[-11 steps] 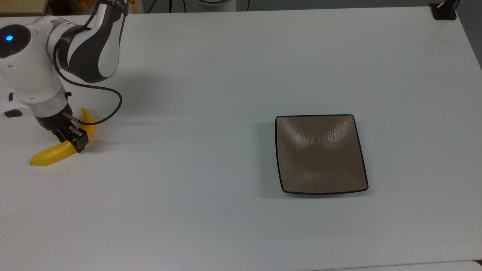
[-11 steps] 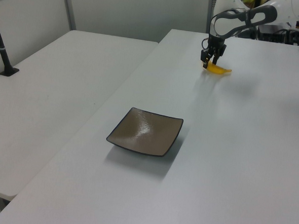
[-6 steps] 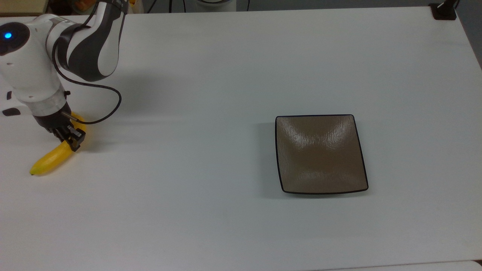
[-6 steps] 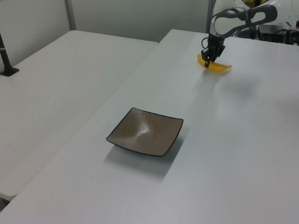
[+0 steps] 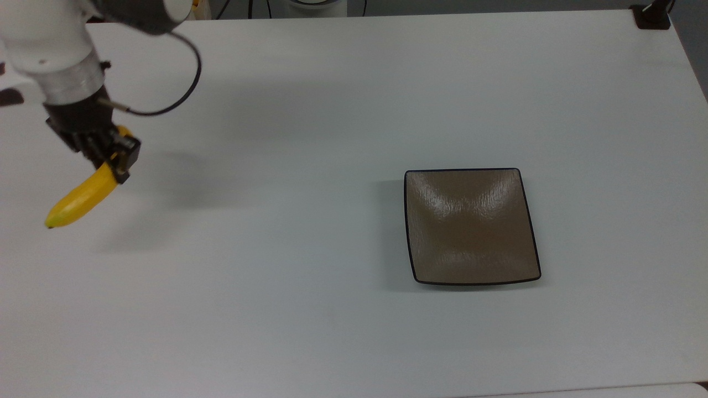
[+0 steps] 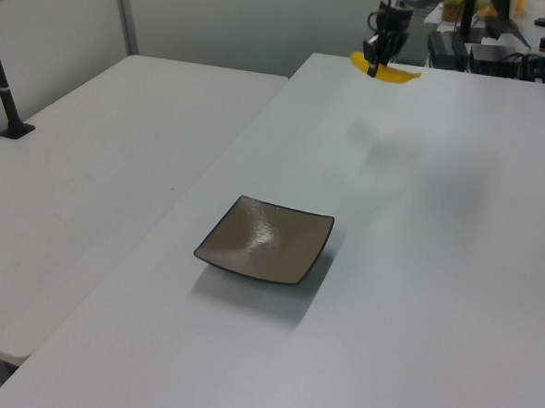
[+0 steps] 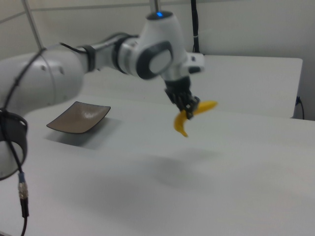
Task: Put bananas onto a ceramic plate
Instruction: 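Lift the banana and carry it over the brown square plate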
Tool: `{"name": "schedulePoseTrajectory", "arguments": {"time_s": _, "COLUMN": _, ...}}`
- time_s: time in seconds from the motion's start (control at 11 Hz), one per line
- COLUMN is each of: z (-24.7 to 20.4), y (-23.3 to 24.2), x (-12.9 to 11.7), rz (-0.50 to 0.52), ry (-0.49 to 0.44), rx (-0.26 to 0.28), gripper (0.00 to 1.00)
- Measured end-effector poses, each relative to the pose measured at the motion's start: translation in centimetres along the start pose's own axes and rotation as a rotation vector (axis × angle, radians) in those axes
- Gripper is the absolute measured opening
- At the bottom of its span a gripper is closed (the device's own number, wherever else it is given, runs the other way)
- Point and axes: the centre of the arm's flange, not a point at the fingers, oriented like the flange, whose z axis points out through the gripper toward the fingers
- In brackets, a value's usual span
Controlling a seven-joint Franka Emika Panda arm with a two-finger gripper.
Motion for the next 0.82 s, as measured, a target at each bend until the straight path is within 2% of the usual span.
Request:
{"name": "schedulePoseTrajectory", "arguments": {"time_s": 0.27, "z": -6.7, "y": -7.4, "x": -3.2, "rz": -0.106, "ry": -0.070, "rx": 0.020, "gripper": 0.32}}
{"name": "schedulePoseTrajectory", "arguments": {"time_s": 0.45, "z": -8.6, "y": -14.6, "x": -6.3, "rz": -0.202, "ry": -0.132, "rx": 0.030, "gripper": 0.32}}
{"name": "schedulePoseTrajectory", "arguments": {"time_s": 0.64, "z": -8.8, "y": -22.6, "x": -9.8, "rz": -0.202, "ry": -0.165, "rx": 0.031, "gripper": 0.32}}
{"name": "schedulePoseTrajectory", "arguments": {"time_s": 0.82, "z": -8.4, "y": -29.1, "x": -13.4, "rz": -0.145, "ry": -0.185, "rx": 0.024, "gripper": 0.32}}
